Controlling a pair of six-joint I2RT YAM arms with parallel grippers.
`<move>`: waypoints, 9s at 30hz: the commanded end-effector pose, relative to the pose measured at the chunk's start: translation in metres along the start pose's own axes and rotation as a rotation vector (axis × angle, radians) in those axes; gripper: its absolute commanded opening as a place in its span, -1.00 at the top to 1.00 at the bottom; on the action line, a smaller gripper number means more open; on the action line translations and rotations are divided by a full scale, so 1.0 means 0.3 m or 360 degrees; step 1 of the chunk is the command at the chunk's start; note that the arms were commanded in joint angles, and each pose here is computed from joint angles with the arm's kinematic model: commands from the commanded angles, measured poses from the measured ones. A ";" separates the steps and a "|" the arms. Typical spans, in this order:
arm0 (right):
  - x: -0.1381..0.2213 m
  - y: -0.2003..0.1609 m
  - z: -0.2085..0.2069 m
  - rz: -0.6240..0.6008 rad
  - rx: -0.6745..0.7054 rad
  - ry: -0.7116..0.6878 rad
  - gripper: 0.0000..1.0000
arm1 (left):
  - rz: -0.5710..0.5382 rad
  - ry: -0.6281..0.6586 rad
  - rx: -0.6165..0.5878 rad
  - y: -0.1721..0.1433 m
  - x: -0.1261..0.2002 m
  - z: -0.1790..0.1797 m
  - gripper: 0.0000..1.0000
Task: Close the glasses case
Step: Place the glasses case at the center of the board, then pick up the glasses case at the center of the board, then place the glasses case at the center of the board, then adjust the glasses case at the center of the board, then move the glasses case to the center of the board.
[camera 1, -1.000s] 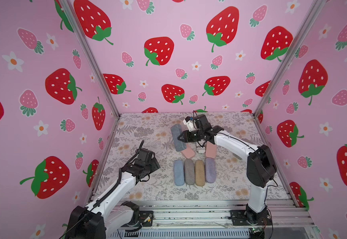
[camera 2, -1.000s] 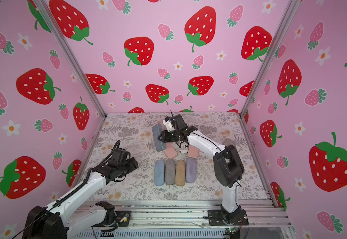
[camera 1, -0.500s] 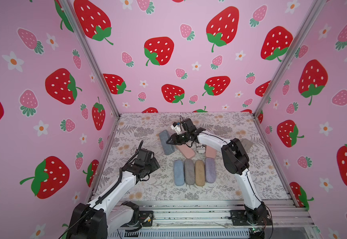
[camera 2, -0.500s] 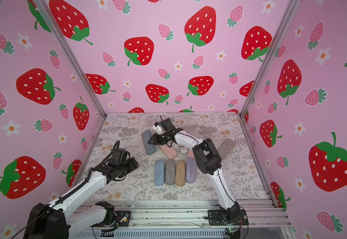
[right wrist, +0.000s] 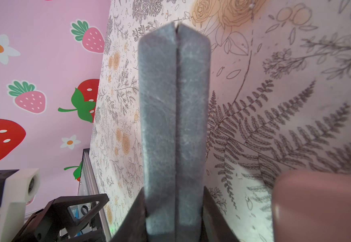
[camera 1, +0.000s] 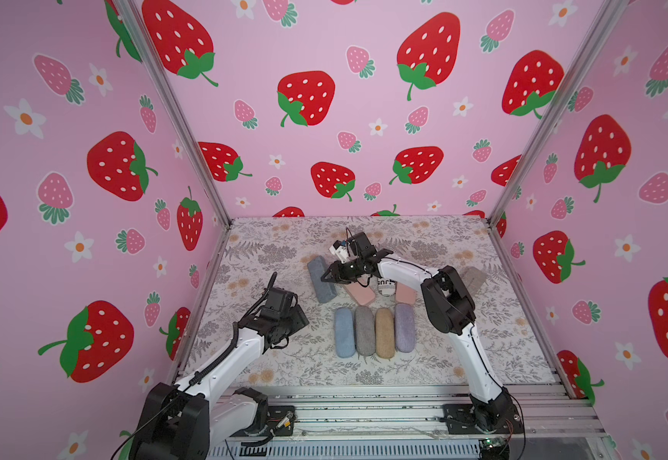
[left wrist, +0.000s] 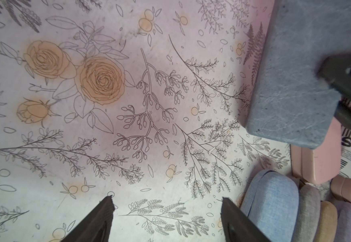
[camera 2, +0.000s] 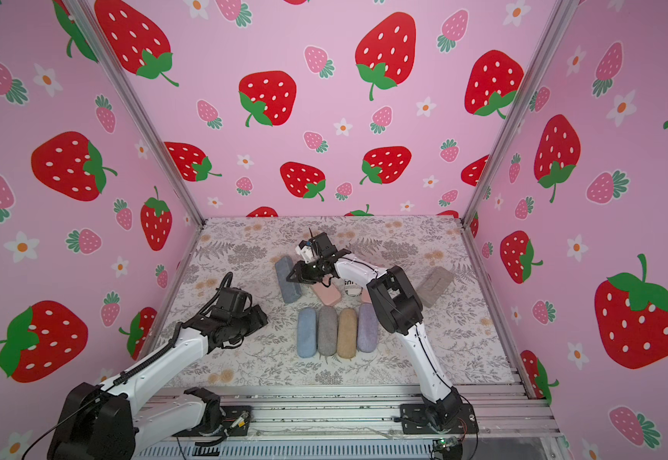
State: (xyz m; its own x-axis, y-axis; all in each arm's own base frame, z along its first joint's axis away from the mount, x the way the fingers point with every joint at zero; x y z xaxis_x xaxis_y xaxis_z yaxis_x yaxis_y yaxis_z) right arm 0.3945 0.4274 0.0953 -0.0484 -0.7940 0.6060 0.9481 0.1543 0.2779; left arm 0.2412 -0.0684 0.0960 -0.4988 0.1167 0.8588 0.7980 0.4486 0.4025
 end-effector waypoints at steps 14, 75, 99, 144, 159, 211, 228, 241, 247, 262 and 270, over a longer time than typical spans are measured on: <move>0.043 0.005 -0.017 -0.0029 0.0034 -0.0206 -0.02 | 0.0021 -0.0025 0.0011 -0.007 -0.012 0.001 -0.60; 0.498 -0.077 -0.476 -0.0016 -0.0243 -0.1664 -0.48 | 0.0226 -0.0110 -0.0110 -0.041 -0.162 -0.149 -0.56; 0.670 -0.062 -0.316 -0.0252 -0.0203 -0.1607 0.11 | 0.0239 -0.0127 -0.0135 -0.043 -0.173 -0.173 -0.56; 0.870 -0.745 -0.512 -0.0115 -0.0589 -0.1810 -0.03 | 0.0233 -0.0095 -0.0258 -0.101 -0.138 -0.235 -0.55; 0.859 -0.742 -0.523 -0.0103 -0.0588 -0.1826 -0.41 | 0.0223 -0.0089 -0.0274 -0.089 -0.132 -0.248 -0.55; 0.942 -0.685 -0.579 -0.0194 -0.0770 -0.1961 0.68 | 0.0337 -0.0066 -0.0432 -0.186 -0.208 -0.358 0.60; 1.004 -0.667 -0.529 -0.0263 -0.0735 -0.2120 0.53 | 0.0300 -0.0030 -0.0452 -0.173 -0.190 -0.365 0.59; 1.121 -0.597 -0.426 -0.0495 -0.0673 -0.2148 -0.02 | 0.0147 0.0041 -0.0463 -0.012 -0.120 -0.355 0.00; 1.121 -0.525 -0.387 -0.0555 -0.0599 -0.2065 -0.57 | 0.0108 0.0042 -0.0468 0.127 -0.138 -0.380 -0.56; 1.117 -0.439 -0.374 -0.0559 -0.0558 -0.2038 -0.77 | 0.0227 0.0049 -0.0592 0.309 -0.333 -0.493 -0.75; 1.129 -0.437 -0.370 -0.0578 -0.0553 -0.2034 -0.78 | 0.0265 0.0073 -0.0597 0.306 -0.385 -0.493 -0.58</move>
State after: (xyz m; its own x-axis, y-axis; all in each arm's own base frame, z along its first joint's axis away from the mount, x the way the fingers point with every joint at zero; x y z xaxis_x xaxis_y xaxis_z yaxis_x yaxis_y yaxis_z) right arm 0.2854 0.0725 0.1710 -0.3563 0.3790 0.8540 0.8534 -0.2403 0.4626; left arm 0.4208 -0.1731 0.0784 -0.3607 0.1247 0.9243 0.9320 0.0853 0.3522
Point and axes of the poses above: each gripper's point midway between its finger pads, its own x axis back along the fingers, its own z axis along the line the jaws close on, y = z × x, the point moved 4 cm from there along x, back along the fingers, and after that the axes turned 5 degrees about -x, right-handed, at the moved point
